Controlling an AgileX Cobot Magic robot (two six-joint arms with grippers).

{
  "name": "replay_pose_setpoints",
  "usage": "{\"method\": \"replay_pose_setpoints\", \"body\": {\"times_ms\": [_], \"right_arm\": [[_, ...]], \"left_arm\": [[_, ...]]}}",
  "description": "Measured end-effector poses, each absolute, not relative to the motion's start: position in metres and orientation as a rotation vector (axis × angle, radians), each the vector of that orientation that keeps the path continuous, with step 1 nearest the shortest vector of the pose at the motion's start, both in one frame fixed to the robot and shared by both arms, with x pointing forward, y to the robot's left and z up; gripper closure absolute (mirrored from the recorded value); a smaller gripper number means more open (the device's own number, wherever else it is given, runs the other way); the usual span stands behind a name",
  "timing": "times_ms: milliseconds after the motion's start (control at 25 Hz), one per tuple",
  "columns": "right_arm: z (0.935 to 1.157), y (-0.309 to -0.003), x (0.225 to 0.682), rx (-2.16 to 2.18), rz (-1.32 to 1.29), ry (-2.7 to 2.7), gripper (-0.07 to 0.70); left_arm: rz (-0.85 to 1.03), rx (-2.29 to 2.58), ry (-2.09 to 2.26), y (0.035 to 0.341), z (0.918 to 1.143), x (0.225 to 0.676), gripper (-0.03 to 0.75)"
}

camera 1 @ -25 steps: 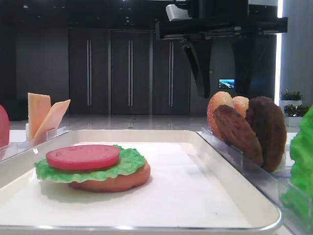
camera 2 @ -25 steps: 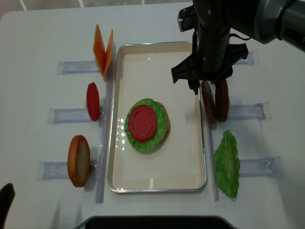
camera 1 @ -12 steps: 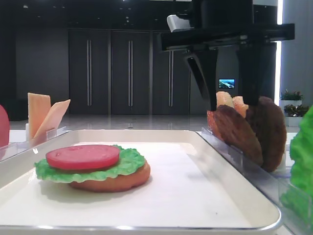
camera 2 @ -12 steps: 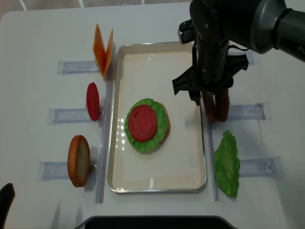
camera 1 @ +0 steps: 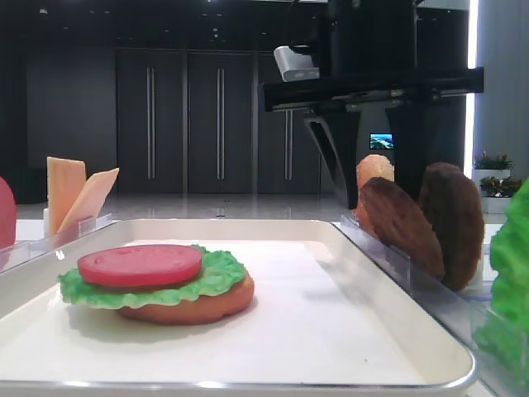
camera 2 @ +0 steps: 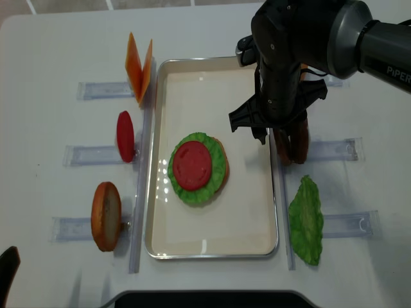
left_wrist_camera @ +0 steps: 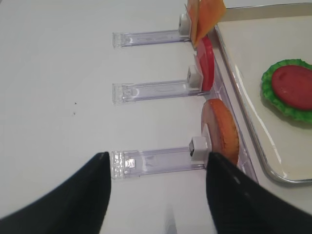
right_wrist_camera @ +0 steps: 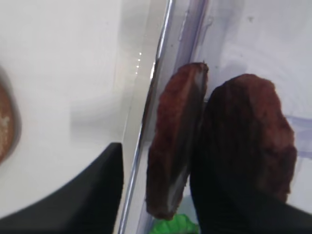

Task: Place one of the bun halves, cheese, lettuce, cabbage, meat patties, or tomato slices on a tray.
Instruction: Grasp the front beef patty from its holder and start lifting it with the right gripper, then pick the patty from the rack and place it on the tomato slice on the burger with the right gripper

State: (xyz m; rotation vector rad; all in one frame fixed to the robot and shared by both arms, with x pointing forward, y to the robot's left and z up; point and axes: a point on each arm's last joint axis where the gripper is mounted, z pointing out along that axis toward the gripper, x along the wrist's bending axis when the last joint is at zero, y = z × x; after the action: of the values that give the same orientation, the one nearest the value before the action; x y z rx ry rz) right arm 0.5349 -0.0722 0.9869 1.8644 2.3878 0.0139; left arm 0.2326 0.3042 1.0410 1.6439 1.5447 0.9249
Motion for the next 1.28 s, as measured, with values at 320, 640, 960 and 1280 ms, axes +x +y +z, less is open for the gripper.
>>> {"method": "replay_pose_setpoints", "body": {"times_ms": [320,640,960,1280], "right_arm": [[0.987,-0.074,0.536,1.824,-0.004,2.389,0.512],[1.013,-0.072,0.537,1.814,0.036,2.402,0.513],[1.052,-0.061,0.538,1.801,0.27,2.462,0.519],[1.064,-0.033,0.52,1.761,0.676,2.948,0.521]], "left_arm": [[0.925,1.644,1.545,0.304,1.041,0.233,0.244],[0.925,1.644,1.545,0.304,1.041,0.233,0.244],[0.925,1.644,1.545,0.304,1.041,0.233,0.244],[0.925,1.644,1.545,0.304,1.041,0.233,0.244]]}}
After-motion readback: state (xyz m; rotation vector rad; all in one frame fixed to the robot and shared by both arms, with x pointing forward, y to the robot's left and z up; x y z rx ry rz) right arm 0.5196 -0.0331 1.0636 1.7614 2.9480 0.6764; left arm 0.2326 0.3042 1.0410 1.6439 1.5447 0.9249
